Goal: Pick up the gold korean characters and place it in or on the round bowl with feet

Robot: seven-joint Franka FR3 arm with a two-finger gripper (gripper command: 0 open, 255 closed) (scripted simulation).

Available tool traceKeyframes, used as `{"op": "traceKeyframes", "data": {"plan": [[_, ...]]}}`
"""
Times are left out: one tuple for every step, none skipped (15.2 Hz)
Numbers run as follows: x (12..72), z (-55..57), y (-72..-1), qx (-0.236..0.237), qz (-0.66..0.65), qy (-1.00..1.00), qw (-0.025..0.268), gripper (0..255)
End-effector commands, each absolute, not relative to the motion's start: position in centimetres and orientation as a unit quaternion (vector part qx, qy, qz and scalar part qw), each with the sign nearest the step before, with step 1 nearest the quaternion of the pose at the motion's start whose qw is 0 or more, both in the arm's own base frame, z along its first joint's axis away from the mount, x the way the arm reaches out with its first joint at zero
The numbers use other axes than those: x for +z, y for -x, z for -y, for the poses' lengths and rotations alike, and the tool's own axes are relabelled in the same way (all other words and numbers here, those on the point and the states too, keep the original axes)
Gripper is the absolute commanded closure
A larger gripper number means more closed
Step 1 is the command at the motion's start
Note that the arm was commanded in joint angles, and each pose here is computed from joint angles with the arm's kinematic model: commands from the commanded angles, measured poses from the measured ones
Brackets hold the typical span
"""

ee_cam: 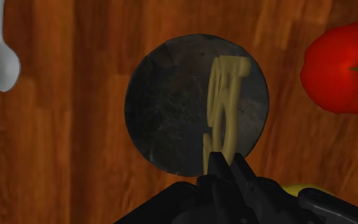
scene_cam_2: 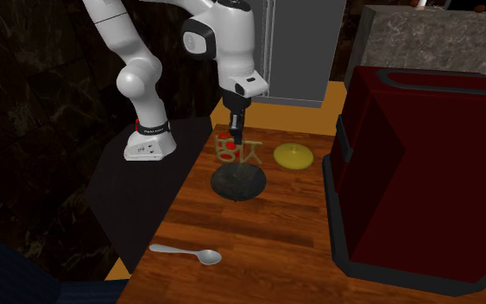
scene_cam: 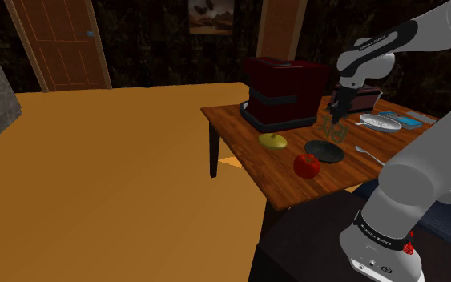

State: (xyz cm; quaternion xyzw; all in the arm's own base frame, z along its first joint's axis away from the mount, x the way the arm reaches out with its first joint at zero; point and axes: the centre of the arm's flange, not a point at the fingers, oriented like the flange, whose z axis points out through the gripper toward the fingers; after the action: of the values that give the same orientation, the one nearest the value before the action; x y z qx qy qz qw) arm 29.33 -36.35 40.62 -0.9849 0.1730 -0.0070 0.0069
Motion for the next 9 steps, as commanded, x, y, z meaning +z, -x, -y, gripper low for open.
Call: {"op": "traceKeyframes", "data": {"plan": [[39.5, 36.3, -29.2, -0.007, -0.173, 0.985, 0.007, 255], [39.0, 36.3, -29.2, -0.007, -0.173, 0.985, 0.007, 255], [38.5, 36.3, -29.2, -0.007, -0.173, 0.985, 0.007, 255], [37.9, 36.3, -29.2, -0.007, -0.173, 0.985, 0.007, 255], [37.4, 36.3, -29.2, -0.007, -0.173, 0.985, 0.007, 255], [36.9, 36.3, -29.2, -0.007, -0.173, 0.985, 0.007, 255], [36.4, 36.3, -29.2, -0.007, -0.173, 0.985, 0.007, 255], [35.8, 36.3, -29.2, -0.007, -0.173, 0.985, 0.007, 255], [35.3, 36.3, -29.2, -0.007, -0.173, 0.985, 0.007, 255]]}}
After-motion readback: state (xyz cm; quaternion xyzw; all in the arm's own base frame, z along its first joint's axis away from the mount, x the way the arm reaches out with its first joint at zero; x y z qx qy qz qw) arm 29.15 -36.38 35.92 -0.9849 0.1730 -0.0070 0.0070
